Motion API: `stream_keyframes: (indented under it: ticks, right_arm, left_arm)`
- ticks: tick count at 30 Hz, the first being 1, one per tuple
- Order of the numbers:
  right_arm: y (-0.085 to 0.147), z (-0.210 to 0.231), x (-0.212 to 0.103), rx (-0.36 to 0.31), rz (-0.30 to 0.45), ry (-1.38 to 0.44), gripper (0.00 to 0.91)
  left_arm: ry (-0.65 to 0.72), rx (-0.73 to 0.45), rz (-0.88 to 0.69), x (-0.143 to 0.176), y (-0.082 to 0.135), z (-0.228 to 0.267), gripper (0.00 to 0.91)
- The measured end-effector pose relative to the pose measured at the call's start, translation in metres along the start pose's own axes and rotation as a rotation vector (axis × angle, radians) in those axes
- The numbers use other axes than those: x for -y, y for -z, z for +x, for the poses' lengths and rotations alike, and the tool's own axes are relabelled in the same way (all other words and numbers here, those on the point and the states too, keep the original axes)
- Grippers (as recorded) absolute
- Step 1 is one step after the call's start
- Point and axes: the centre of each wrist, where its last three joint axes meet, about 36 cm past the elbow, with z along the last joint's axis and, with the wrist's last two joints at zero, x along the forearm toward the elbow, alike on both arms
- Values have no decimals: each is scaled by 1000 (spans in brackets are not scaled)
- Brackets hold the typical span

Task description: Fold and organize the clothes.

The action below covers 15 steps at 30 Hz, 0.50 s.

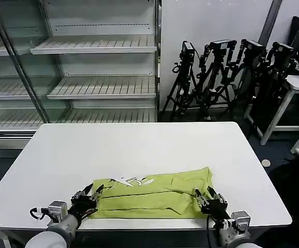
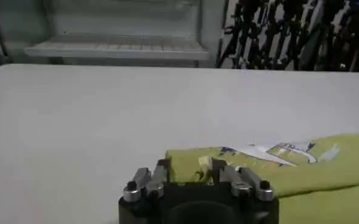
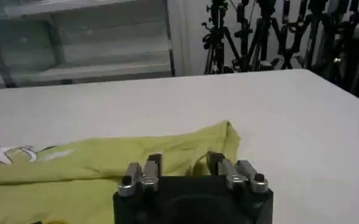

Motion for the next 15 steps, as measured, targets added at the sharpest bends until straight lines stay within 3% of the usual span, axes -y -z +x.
stream_keyframes:
  ticks: [12, 13, 15]
  right_arm:
    - [-1, 11, -4, 21, -9, -9, 907]
    - [-1, 11, -4, 23, -9, -11, 907]
    - [-1, 13, -4, 25, -11, -12, 907]
  left_arm:
    - [35, 17, 118, 20, -20, 9, 907]
    - [37, 18, 127, 22, -22, 8, 574]
    - [38, 19, 145, 28, -25, 7, 191]
